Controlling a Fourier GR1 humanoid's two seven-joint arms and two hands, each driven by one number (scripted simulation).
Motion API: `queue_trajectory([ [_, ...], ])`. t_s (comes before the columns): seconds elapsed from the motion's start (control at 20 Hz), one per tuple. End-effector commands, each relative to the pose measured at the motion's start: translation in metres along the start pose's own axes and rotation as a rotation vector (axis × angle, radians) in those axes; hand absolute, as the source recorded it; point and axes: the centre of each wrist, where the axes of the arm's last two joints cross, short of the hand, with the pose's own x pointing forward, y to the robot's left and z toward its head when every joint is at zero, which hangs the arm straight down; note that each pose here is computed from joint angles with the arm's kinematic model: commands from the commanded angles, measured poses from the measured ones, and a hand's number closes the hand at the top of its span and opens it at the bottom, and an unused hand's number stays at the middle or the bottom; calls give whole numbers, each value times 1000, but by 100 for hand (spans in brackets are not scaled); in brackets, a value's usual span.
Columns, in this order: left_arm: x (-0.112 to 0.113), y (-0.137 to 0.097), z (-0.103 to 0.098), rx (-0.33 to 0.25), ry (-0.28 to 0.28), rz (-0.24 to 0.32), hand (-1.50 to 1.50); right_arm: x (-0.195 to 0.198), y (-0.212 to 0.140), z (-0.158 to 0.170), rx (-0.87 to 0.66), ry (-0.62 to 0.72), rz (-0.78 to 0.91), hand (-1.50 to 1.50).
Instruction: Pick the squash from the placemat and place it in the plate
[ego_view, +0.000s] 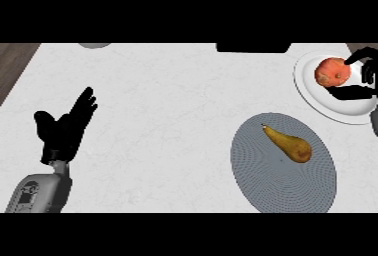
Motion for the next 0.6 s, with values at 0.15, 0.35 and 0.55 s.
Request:
queue_trajectory([
  [0.15,9,-17,1,-22,-14,-8,0,-46,-25,-2,119,80,130,150],
  [0.35,3,-15,4,-28,-16,-10,0,-56,-28,0,236,202,-48,150],
  [0.55,23,-23,0,-42,-24,0,0,-79,-45,12,312,93,-31,-150],
])
